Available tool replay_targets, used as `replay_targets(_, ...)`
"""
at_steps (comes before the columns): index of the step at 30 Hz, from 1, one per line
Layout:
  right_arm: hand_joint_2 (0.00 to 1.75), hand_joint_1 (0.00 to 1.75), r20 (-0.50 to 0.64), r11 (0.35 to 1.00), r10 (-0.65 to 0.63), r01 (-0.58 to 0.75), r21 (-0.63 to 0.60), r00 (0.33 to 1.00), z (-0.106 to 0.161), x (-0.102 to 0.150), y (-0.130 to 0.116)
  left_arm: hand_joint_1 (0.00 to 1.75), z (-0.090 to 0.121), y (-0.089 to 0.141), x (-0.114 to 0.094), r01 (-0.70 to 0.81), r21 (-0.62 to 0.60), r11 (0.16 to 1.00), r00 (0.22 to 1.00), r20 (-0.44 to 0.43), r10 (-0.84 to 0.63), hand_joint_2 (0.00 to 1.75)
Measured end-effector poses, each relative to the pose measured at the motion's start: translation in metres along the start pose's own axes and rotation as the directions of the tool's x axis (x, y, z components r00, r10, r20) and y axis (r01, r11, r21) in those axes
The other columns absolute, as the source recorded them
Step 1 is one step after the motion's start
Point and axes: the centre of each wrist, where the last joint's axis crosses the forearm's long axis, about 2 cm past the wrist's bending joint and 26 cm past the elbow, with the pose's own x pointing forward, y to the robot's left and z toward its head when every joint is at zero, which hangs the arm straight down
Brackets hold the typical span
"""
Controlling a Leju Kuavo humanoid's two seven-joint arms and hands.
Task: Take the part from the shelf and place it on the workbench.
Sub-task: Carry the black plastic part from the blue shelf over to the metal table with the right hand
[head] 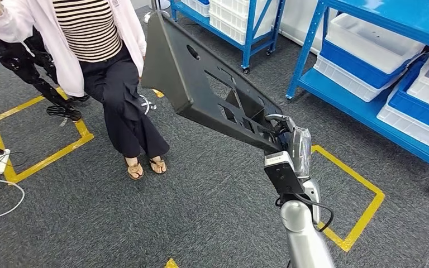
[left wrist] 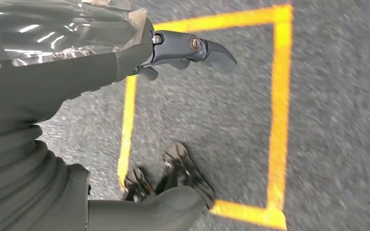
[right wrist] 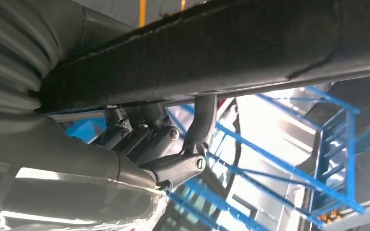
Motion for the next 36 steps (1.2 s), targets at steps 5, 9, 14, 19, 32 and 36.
replay_targets(5,1.75,1.75,-0.023,1.0,0.005,-0.005,0.003,1.0,-0.017,0.003,0.001,0.0,0.0,0.003,-0.003,0.114,0.022,0.993,0.993,-0.035,-0.114,1.75)
replay_targets(9,1.75,1.75,-0.041,1.0,0.028,-0.028,0.0,0.999,-0.026,0.003,-0.001,0.0,0.002,0.0,-0.004,0.127,-0.008,0.992,0.991,-0.031,-0.128,1.75)
replay_targets(14,1.75,1.75,-0.027,0.998,0.05,-0.05,-0.034,0.998,-0.055,0.011,-0.015,0.0,0.002,-0.003,-0.004,0.119,-0.066,0.991,0.993,-0.018,-0.12,1.75)
replay_targets(19,1.75,1.75,0.005,0.995,0.078,-0.077,-0.063,0.997,-0.076,0.016,-0.029,0.0,0.003,-0.004,-0.006,0.129,-0.09,0.988,0.991,-0.005,-0.13,1.75)
replay_targets(32,1.75,1.75,0.06,0.983,0.167,-0.162,-0.085,0.984,-0.103,0.019,-0.053,0.0,0.007,-0.009,-0.008,0.356,-0.148,0.923,0.934,0.047,-0.353,1.75)
replay_targets(36,1.75,1.75,0.108,0.983,0.176,-0.168,-0.077,0.978,-0.121,0.032,-0.054,0.0,0.005,-0.006,-0.009,0.349,-0.155,0.924,0.937,0.049,-0.345,1.75)
